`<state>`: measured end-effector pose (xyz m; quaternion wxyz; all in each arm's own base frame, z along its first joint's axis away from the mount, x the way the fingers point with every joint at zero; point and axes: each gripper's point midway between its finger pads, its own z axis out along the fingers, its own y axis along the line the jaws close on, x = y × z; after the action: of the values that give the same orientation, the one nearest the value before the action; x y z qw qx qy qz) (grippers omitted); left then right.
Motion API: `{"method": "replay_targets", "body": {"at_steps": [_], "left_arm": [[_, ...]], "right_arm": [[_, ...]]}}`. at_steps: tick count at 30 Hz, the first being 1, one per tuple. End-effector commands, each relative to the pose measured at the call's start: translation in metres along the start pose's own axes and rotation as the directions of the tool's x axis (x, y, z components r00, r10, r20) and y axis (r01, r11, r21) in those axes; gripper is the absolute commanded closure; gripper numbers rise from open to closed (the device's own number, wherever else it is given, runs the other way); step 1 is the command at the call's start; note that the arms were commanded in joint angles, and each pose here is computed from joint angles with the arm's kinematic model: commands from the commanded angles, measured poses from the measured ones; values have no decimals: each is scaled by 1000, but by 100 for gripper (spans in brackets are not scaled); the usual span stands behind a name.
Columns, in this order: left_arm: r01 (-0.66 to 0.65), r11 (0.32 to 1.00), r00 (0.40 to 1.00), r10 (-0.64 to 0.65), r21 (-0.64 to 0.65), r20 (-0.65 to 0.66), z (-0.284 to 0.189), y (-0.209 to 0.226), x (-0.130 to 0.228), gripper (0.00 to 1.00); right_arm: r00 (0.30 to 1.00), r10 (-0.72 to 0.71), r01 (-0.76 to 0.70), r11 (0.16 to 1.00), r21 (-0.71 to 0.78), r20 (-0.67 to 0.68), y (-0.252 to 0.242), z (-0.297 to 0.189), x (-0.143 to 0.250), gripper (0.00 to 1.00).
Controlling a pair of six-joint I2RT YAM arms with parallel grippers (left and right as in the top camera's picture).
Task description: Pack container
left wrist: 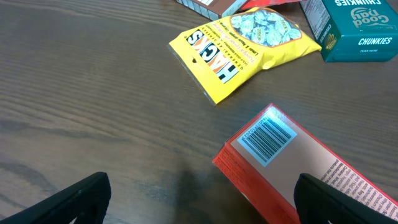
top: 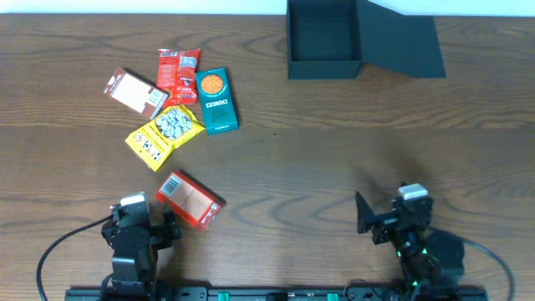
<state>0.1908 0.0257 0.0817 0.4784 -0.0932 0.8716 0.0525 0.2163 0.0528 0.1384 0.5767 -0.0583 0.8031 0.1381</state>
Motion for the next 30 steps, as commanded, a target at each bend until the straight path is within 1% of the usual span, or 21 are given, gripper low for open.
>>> {"method": "replay_targets", "body": {"at_steps": [1, 2, 3, 4, 5, 6, 8, 10, 11, 12, 16, 19, 21, 26, 27, 30], "left_arm": [[13, 1000, 1000, -13, -14, 1, 2, 2, 2, 5], [13, 1000, 1000, -13, -14, 1, 2, 2, 2, 5], [13, 1000, 1000, -13, -14, 1, 2, 2, 2, 5], [13, 1000, 1000, -13, -14, 1, 2, 2, 2, 5], [13, 1000, 1000, -13, -14, 1, 2, 2, 2, 5], [13, 1000, 1000, -13, -14, 0, 2, 2, 2, 5], [13, 1000, 1000, -13, -14, 1, 2, 2, 2, 5], [13, 1000, 1000, -13, -14, 1, 2, 2, 2, 5], [13, 1000, 1000, -13, -14, 1, 2, 2, 2, 5], [13, 1000, 1000, -13, -14, 1, 2, 2, 2, 5], [13, 1000, 1000, -13, -14, 1, 2, 2, 2, 5], [13, 1000, 1000, -13, -14, 1, 2, 2, 2, 5], [13, 1000, 1000, -13, -14, 1, 2, 3, 2, 5], [13, 1000, 1000, -13, -14, 1, 2, 2, 2, 5], [13, 1000, 1000, -13, -14, 0, 2, 2, 2, 5], [13, 1000, 1000, -13, -14, 0, 2, 2, 2, 5]], "right_arm": [[906, 415, -423, 881, -213, -83, 40, -5, -5, 1], [840, 525, -543, 807, -231, -137, 47, -6, -4, 1], [748, 633, -663, 711, -233, -199, 53, -8, -3, 1], [658, 708, -753, 617, -227, -258, 60, -10, -2, 1], [592, 747, -806, 550, -219, -302, 65, -12, -1, 1], [547, 769, -837, 507, -205, -331, 68, -14, 0, 1], [459, 819, -888, 426, -171, -346, 67, -13, 0, 1], [412, 842, -911, 383, -152, -350, 66, -13, 0, 1], [420, 839, -908, 386, -165, -345, 67, -13, -3, 1], [448, 829, -894, 406, -192, -335, 67, -13, -8, 1], [487, 814, -871, 428, -240, -316, 68, -13, -19, 1], [534, 789, -843, 469, -263, -304, 68, -6, -25, 1], [579, 758, -813, 511, -278, -302, 68, 1, -30, 1], [628, 707, -776, 599, -196, -326, 58, 31, -33, 1], [635, 698, -766, 623, -157, -332, 53, 43, -37, 1], [642, 684, -748, 658, -87, -348, 41, 73, -51, 1]]}}
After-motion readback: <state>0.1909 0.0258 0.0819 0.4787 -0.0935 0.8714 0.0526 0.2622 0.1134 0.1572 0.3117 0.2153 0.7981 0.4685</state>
